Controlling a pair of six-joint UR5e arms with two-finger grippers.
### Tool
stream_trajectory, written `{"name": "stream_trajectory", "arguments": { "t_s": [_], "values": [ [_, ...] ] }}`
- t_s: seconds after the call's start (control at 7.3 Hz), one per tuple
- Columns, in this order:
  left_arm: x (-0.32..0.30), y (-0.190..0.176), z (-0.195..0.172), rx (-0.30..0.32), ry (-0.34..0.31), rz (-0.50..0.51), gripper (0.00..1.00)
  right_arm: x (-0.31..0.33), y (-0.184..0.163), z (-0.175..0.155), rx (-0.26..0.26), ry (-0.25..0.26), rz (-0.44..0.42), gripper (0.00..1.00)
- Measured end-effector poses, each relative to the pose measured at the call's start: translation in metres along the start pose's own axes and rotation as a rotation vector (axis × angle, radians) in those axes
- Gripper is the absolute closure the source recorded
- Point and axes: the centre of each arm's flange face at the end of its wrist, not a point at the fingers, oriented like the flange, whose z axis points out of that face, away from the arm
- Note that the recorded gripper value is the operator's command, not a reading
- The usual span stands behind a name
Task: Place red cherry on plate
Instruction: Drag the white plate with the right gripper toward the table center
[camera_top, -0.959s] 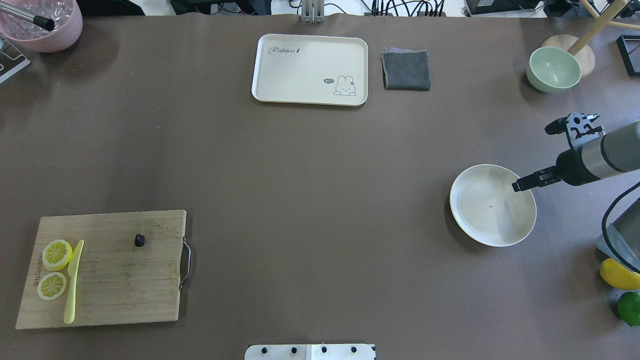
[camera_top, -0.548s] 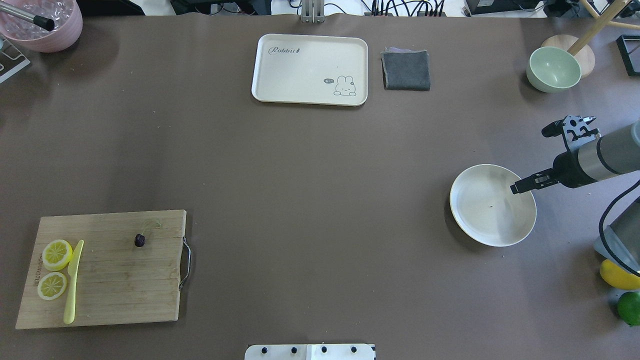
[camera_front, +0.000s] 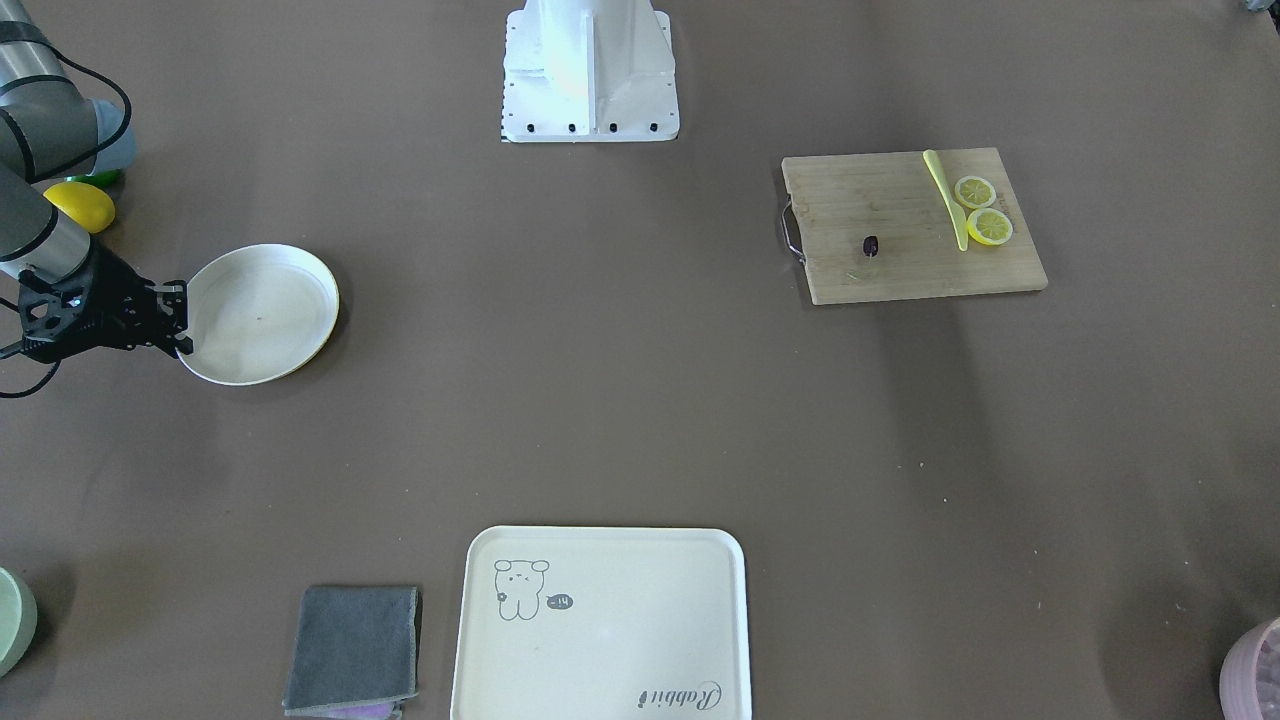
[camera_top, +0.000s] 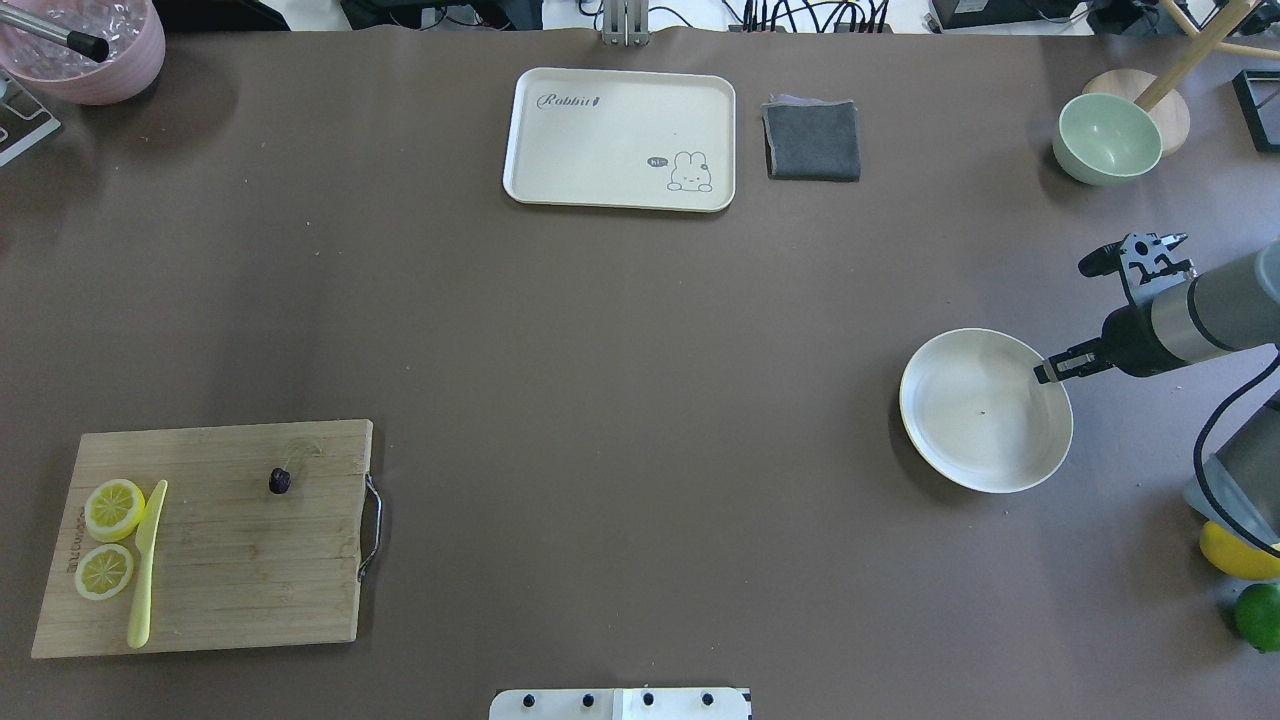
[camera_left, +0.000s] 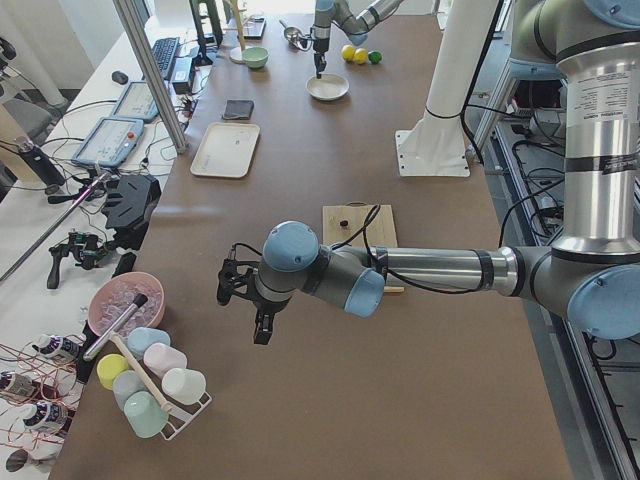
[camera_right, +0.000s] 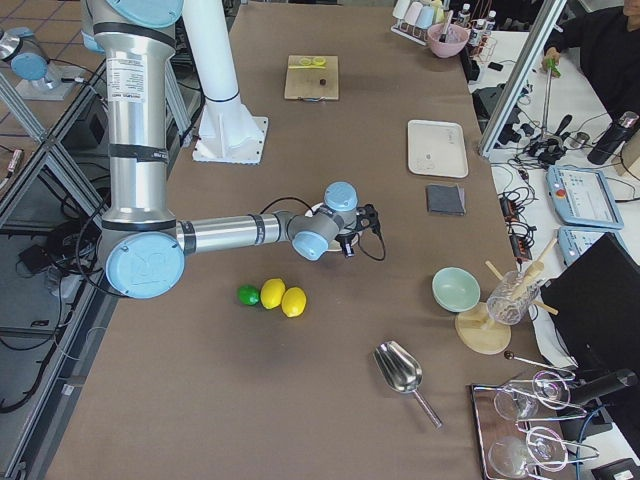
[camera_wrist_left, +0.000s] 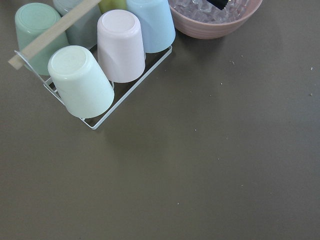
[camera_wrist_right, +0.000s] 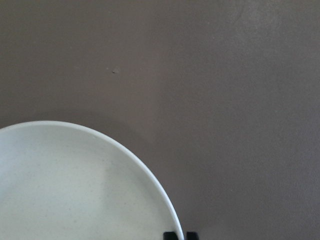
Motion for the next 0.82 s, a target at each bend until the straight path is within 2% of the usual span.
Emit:
{"name": "stream_trajectory", "arguments": {
  "t_s": [0.27,0.41,0.82],
  "values": [
    [-0.002,0.004,0.000,-0.001,-0.001,-0.003,0.02,-0.004,-0.001,-0.003,0.003,-0.009,-0.005,1.00],
    [-0.002,0.004,-0.001,-0.001,-0.001,-0.004,0.02,-0.009,-0.004,-0.010,0.007,-0.029,-0.007,1.00],
    [-0.001,0.004,-0.001,0.000,0.001,-0.002,0.02,-0.045,-0.045,-0.057,0.030,-0.183,0.007,1.00]
  ]
}}
